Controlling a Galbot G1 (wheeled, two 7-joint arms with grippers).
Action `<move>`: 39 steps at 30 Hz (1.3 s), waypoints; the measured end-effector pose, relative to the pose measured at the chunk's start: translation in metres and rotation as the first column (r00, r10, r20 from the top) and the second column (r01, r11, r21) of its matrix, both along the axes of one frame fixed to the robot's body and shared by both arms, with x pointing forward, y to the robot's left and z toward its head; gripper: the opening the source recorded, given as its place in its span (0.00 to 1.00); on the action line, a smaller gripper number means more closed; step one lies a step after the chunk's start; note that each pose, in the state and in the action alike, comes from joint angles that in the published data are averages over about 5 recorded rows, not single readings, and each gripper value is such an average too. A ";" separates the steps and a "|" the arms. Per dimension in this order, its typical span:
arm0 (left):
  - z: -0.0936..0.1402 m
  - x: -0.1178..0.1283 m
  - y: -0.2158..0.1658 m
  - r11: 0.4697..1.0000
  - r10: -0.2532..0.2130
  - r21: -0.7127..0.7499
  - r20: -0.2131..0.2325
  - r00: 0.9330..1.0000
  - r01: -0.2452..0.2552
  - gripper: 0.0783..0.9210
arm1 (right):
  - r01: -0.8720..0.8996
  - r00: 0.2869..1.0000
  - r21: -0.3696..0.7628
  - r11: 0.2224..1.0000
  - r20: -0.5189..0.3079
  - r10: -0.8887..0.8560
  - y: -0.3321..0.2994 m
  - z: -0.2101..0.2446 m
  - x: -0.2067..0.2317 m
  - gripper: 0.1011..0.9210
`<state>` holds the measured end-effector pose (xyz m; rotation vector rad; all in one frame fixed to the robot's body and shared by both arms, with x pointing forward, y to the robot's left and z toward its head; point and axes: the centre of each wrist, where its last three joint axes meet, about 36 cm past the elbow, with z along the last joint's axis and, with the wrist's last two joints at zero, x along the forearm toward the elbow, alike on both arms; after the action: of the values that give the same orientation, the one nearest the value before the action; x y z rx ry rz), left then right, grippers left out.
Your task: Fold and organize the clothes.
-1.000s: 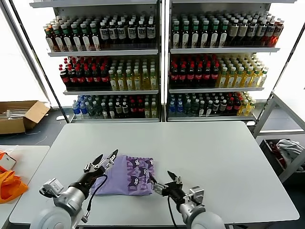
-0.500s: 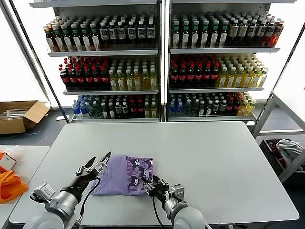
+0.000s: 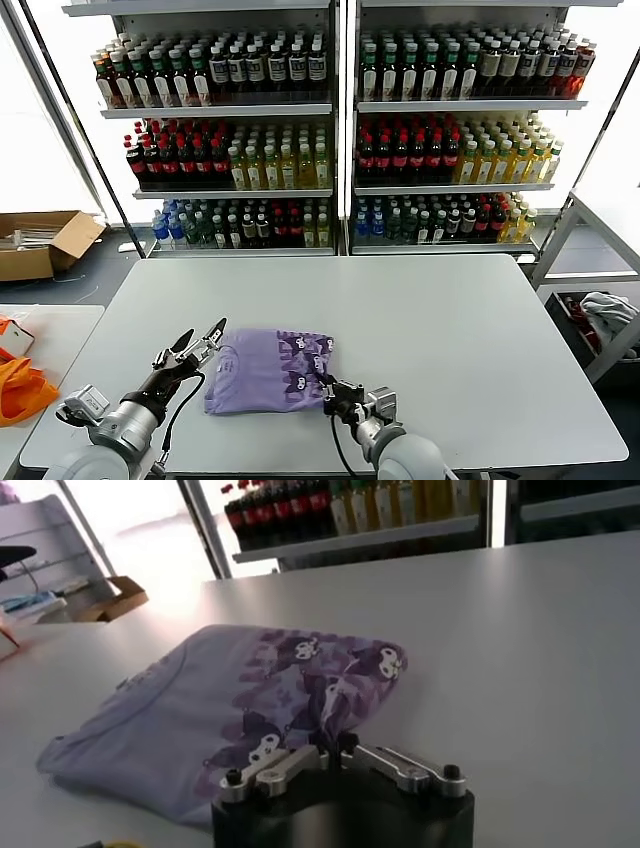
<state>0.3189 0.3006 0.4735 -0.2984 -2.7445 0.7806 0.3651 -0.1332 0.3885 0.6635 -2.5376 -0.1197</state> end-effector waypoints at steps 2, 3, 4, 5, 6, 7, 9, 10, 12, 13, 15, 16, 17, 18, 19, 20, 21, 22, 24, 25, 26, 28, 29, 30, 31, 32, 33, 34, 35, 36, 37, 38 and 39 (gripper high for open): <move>0.000 0.001 0.000 1.000 -0.001 -0.001 0.000 1.000 0.001 0.88 | 0.007 1.000 -0.031 1.000 0.014 -0.006 -0.012 0.005 0.000 0.04; -0.001 0.001 0.000 1.000 -0.002 -0.002 0.000 1.000 0.002 0.88 | 0.010 1.000 -0.048 0.999 0.020 -0.009 -0.019 0.007 0.000 0.04; -0.001 0.001 -0.001 1.000 -0.003 -0.002 0.000 1.000 0.003 0.88 | 0.013 1.000 -0.067 0.998 0.027 -0.012 -0.027 0.010 -0.001 0.04; -0.001 0.002 -0.001 1.000 -0.004 -0.003 0.000 1.000 0.004 0.88 | 0.017 0.999 -0.085 0.996 0.034 -0.014 -0.034 0.012 -0.001 0.04; -0.001 0.002 -0.002 1.000 -0.006 -0.004 -0.001 1.000 0.006 0.88 | 0.019 0.999 -0.103 0.994 0.040 -0.015 -0.041 0.014 -0.002 0.05; -0.002 0.002 -0.002 1.000 -0.007 -0.005 -0.002 1.000 0.007 0.88 | 0.023 0.999 -0.121 0.992 0.045 -0.017 -0.047 0.016 -0.003 0.05; -0.003 0.003 -0.003 1.000 -0.011 -0.007 -0.005 1.000 0.011 0.88 | 0.029 0.998 -0.150 0.988 0.055 -0.020 -0.059 0.020 -0.006 0.08; -0.004 0.003 -0.004 1.000 -0.012 -0.008 -0.006 1.000 0.012 0.88 | 0.033 0.998 -0.161 0.986 0.059 -0.023 -0.064 0.021 -0.007 0.10; -0.005 0.004 -0.005 1.000 -0.014 -0.010 -0.008 1.000 0.014 0.88 | 0.041 0.997 -0.179 0.983 0.070 -0.029 -0.074 0.025 -0.010 0.18; -0.006 0.004 -0.006 1.000 -0.016 -0.011 -0.008 1.000 0.015 0.88 | 0.047 0.997 -0.187 0.981 0.077 -0.033 -0.078 0.027 -0.012 0.21; -0.007 0.004 -0.007 1.000 -0.018 -0.012 -0.009 1.000 0.018 0.88 | 0.057 0.995 -0.200 0.978 0.094 -0.038 -0.085 0.031 -0.015 0.28; -0.007 0.004 -0.008 1.000 -0.020 -0.013 -0.009 1.000 0.020 0.88 | 0.062 0.994 -0.205 0.977 0.105 -0.041 -0.088 0.033 -0.017 0.31; -0.007 0.004 -0.009 1.000 -0.021 -0.013 -0.009 1.000 0.021 0.88 | 0.068 0.992 -0.208 0.976 0.118 -0.044 -0.090 0.035 -0.018 0.35; -0.007 0.004 -0.009 1.000 -0.023 -0.013 -0.008 1.000 0.023 0.88 | 0.075 0.990 -0.210 0.975 0.132 -0.048 -0.091 0.038 -0.019 0.39; -0.006 0.004 -0.009 1.000 -0.024 -0.012 -0.007 1.000 0.024 0.88 | 0.083 0.988 -0.211 0.974 0.147 -0.053 -0.092 0.040 -0.019 0.42; -0.006 0.004 -0.009 1.000 -0.025 -0.011 -0.007 1.000 0.025 0.88 | 0.092 0.985 -0.211 0.973 0.164 -0.058 -0.093 0.042 -0.020 0.45; -0.006 0.004 -0.008 1.000 -0.025 -0.009 -0.006 1.000 0.025 0.88 | 0.102 0.981 -0.210 0.972 0.181 -0.064 -0.093 0.044 -0.019 0.49; -0.006 0.004 -0.008 1.000 -0.026 -0.007 -0.006 1.000 0.026 0.88 | 0.111 0.978 -0.207 0.972 0.198 -0.070 -0.093 0.045 -0.019 0.52; -0.005 0.003 -0.006 1.000 -0.026 -0.002 -0.006 1.000 0.026 0.88 | 0.127 0.970 -0.199 0.972 0.232 -0.079 -0.091 0.048 -0.017 0.60; -0.005 0.003 -0.006 1.000 -0.026 0.000 -0.006 1.000 0.026 0.88 | 0.132 0.966 -0.193 0.972 0.246 -0.082 -0.088 0.049 -0.016 0.63; -0.005 0.003 -0.006 1.000 -0.026 0.002 -0.007 1.000 0.026 0.88 | 0.135 0.962 -0.186 0.973 0.258 -0.084 -0.085 0.050 -0.015 0.66; -0.005 0.002 -0.006 1.000 -0.027 0.005 -0.007 1.000 0.027 0.88 | 0.137 0.958 -0.170 0.976 0.273 -0.087 -0.075 0.050 -0.012 0.74; -0.005 0.002 -0.007 1.000 -0.028 0.007 -0.008 1.000 0.028 0.88 | 0.137 0.957 -0.161 0.977 0.276 -0.089 -0.068 0.048 -0.010 0.77; -0.005 0.001 -0.007 1.000 -0.029 0.009 -0.008 1.000 0.029 0.88 | 0.138 0.957 -0.152 0.979 0.275 -0.092 -0.061 0.046 -0.009 0.80; -0.004 0.000 -0.007 1.000 -0.029 0.011 -0.008 1.000 0.029 0.88 | 0.139 0.958 -0.144 0.980 0.272 -0.096 -0.054 0.044 -0.007 0.83; -0.004 0.000 -0.007 0.999 -0.029 0.014 -0.008 1.000 0.029 0.88 | 0.142 0.959 -0.136 0.980 0.265 -0.102 -0.047 0.041 -0.005 0.85; -0.004 -0.001 -0.007 0.999 -0.028 0.016 -0.008 1.000 0.028 0.88 | 0.146 0.961 -0.130 0.981 0.256 -0.109 -0.041 0.037 -0.004 0.86; -0.003 -0.002 -0.007 0.999 -0.027 0.018 -0.008 1.000 0.027 0.88 | 0.150 0.963 -0.126 0.981 0.243 -0.116 -0.035 0.033 -0.003 0.87; -0.003 -0.002 -0.007 1.000 -0.025 0.019 -0.008 1.000 0.025 0.88 | 0.155 0.966 -0.125 0.980 0.228 -0.124 -0.030 0.029 -0.002 0.88; -0.003 -0.003 -0.006 1.000 -0.023 0.020 -0.008 1.000 0.024 0.88 | 0.159 0.969 -0.125 0.979 0.211 -0.130 -0.026 0.024 -0.001 0.88; -0.004 -0.004 -0.006 1.000 -0.022 0.020 -0.009 1.000 0.022 0.88 | 0.163 0.972 -0.128 0.978 0.192 -0.137 -0.022 0.019 -0.001 0.88; -0.004 -0.004 -0.006 1.000 -0.021 0.020 -0.011 1.000 0.021 0.88 | 0.166 0.974 -0.131 0.977 0.175 -0.142 -0.018 0.014 -0.002 0.88; -0.005 -0.005 -0.006 1.000 -0.020 0.019 -0.013 1.000 0.020 0.88 | 0.170 0.976 -0.135 0.976 0.158 -0.148 -0.014 0.009 -0.002 0.88</move>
<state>0.3144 0.2944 0.4684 -0.3159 -2.7314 0.7479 0.3630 -0.1477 0.3979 0.4244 -2.7078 0.0643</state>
